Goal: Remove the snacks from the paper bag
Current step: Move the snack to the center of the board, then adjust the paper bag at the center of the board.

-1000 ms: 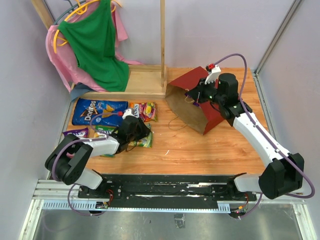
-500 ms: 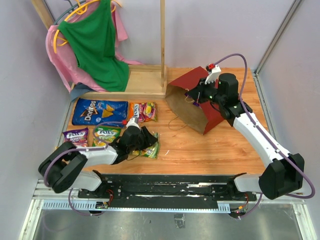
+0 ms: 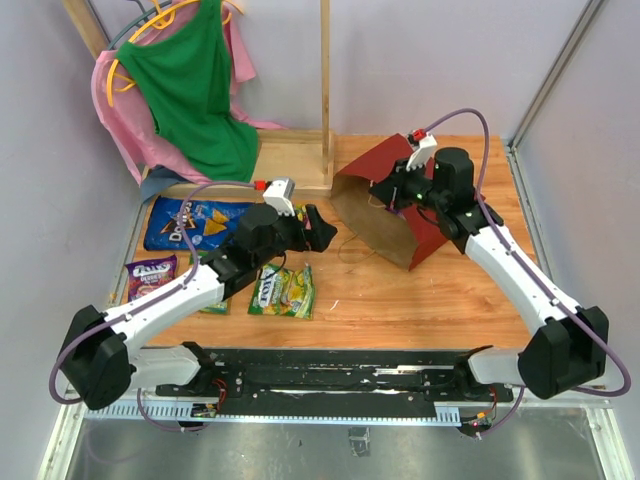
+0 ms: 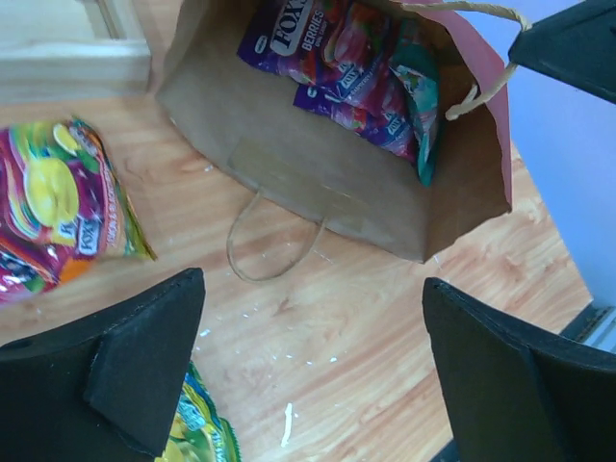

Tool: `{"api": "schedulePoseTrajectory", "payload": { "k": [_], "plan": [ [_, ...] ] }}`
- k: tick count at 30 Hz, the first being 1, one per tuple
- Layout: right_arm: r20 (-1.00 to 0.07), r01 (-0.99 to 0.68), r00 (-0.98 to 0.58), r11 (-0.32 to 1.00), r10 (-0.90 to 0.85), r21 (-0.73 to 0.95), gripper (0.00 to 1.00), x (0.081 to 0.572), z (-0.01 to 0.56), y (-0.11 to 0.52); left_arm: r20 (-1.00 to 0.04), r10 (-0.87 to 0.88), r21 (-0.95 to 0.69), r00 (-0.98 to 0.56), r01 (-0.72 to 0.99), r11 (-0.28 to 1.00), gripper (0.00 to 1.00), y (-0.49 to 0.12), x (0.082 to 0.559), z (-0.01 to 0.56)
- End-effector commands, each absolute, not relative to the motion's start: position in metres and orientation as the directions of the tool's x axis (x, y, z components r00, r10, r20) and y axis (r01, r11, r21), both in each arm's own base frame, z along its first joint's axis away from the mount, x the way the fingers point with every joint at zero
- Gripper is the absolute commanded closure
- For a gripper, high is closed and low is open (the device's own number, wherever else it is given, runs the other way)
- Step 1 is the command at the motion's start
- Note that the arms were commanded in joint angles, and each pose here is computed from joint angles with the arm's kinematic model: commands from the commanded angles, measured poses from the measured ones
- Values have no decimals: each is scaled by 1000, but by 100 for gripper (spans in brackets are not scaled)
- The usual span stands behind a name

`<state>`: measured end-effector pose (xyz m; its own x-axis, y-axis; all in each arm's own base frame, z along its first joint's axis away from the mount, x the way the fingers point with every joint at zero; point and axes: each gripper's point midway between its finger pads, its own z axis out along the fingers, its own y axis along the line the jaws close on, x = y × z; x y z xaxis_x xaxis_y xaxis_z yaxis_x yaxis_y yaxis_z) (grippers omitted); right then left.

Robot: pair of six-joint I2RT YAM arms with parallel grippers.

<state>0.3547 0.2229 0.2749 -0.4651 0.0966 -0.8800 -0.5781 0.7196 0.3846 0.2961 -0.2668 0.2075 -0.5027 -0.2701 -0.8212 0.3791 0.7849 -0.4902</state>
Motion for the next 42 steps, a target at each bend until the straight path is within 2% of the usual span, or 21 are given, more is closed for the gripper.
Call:
{"api": "schedulePoseTrajectory", "payload": {
  "k": [1,8,14,20,24,25,26,28,29,30,32,35,38,42],
  "plan": [
    [-880,-598,-453,685,140,417,99,334,297,227,-870,-108,-343,-482,432,834,0,-263,299,195],
    [-862,-533,-478,726,166,435,99,304,292,198,-881,-66,-312,-468,472,825,0,-270,302,199],
    [-794,-428,-552,730,256,533,99,289,271,159,-905,-14,-273,-424,558,783,0,-287,308,214],
    [-758,-350,-554,730,344,587,99,291,264,131,-924,21,-254,-383,653,714,0,-315,317,234],
    [-768,-353,-534,732,354,583,94,293,274,129,-946,64,-209,-317,750,627,0,-337,318,253],
    [-771,-354,-527,732,358,582,88,293,277,129,-953,76,-190,-295,770,609,0,-342,318,256],
    [-774,-354,-517,732,365,582,77,292,282,128,-958,91,-170,-274,789,590,0,-347,319,258],
    [-787,-370,-489,728,375,577,40,291,294,128,-965,118,-136,-234,831,540,0,-357,318,262],
    [-794,-387,-475,720,380,576,28,290,301,129,-968,127,-121,-215,849,515,0,-362,318,265],
    [-803,-407,-456,713,383,571,20,287,308,130,-969,141,-110,-203,866,489,0,-367,316,263],
    [-815,-432,-433,705,385,562,13,283,319,131,-969,171,-85,-177,892,444,0,-373,312,257],
    [-833,-435,-397,720,386,541,9,277,327,128,-963,232,-33,-140,911,411,0,-375,305,241],
    [-837,-397,-382,748,392,532,6,275,324,120,-942,307,11,-133,905,425,0,-369,302,221],
    [-821,-366,-418,756,388,543,6,277,310,119,-914,348,-26,-210,884,466,0,-359,296,209]
  ]
}}
